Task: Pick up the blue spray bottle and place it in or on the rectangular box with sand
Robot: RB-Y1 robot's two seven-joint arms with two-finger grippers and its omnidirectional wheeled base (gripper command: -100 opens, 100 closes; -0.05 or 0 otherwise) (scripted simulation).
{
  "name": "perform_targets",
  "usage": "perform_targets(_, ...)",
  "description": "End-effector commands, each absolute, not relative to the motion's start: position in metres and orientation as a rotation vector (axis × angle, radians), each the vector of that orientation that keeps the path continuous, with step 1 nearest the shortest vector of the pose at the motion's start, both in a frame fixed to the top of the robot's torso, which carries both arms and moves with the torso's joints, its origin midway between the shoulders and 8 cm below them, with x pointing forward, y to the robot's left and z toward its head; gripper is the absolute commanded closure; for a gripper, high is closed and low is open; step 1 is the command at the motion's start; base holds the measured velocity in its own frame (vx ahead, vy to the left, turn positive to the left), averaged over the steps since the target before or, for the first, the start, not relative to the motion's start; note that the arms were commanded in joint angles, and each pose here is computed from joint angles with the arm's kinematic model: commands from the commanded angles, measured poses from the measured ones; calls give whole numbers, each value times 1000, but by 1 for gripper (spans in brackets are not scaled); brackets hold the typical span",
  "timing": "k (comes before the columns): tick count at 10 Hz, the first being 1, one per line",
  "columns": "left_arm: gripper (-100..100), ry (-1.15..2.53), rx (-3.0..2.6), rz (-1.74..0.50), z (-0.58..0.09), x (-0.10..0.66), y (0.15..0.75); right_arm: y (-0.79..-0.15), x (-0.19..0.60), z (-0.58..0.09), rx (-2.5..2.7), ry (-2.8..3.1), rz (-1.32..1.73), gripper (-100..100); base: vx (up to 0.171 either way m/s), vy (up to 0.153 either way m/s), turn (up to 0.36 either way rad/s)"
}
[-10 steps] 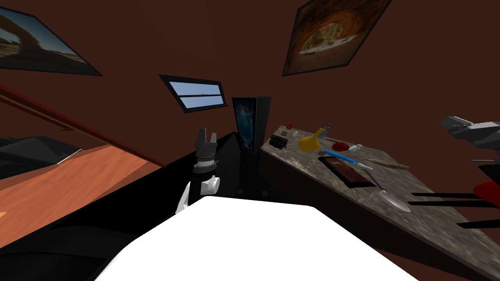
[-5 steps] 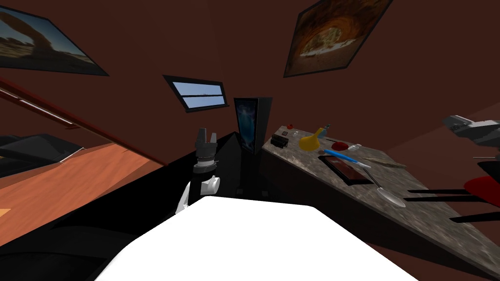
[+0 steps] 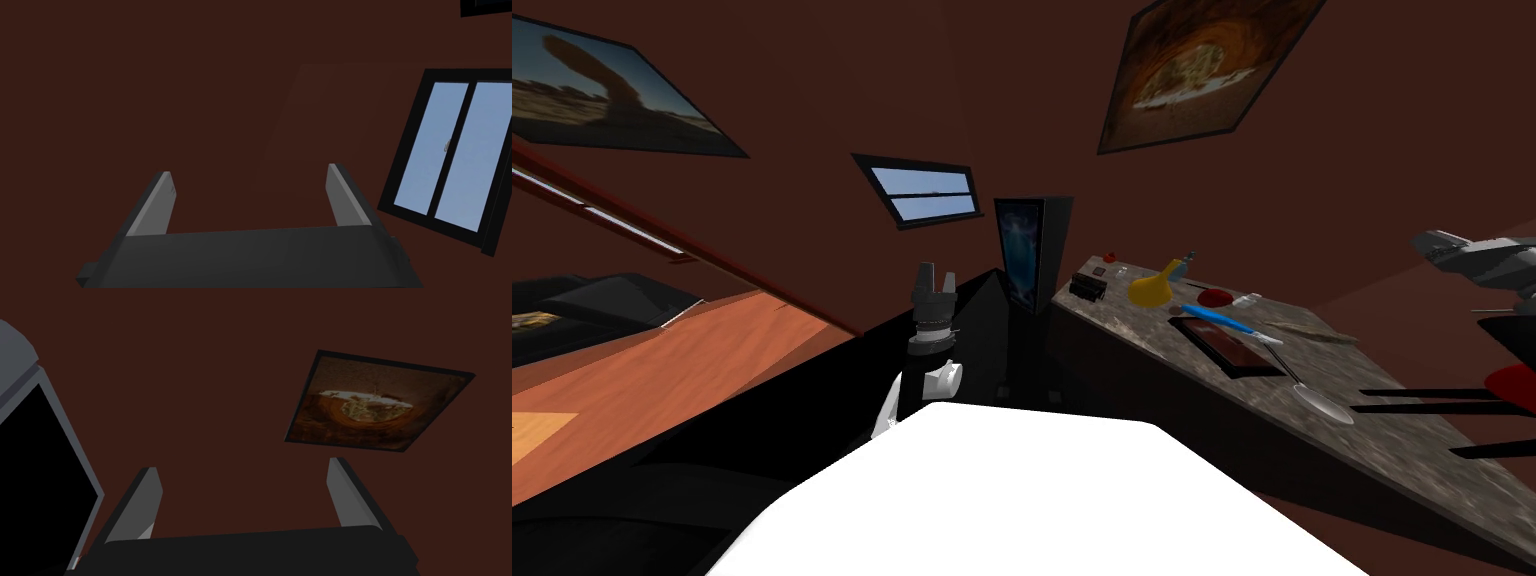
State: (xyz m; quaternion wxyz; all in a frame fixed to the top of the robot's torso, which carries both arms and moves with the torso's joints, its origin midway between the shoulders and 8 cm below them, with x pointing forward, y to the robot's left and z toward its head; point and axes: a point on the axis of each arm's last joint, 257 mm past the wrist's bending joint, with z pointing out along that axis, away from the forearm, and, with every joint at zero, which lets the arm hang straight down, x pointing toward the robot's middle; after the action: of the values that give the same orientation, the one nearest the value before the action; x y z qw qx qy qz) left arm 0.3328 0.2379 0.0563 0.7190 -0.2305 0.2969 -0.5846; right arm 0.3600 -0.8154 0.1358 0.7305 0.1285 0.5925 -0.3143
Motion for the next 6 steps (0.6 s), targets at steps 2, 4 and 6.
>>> perform_targets(2,0,657,-510,-1293,56,333,238,-829,362,128,297,1325,-715,-100,-44,34,-11)
perform_targets(4,0,657,-510,-1293,56,333,238,-844,358,127,327,1323,-752,-100,10,-11,2)
perform_targets(6,0,657,-510,-1293,56,333,238,-849,360,137,363,1286,-734,-100,5,-5,1)
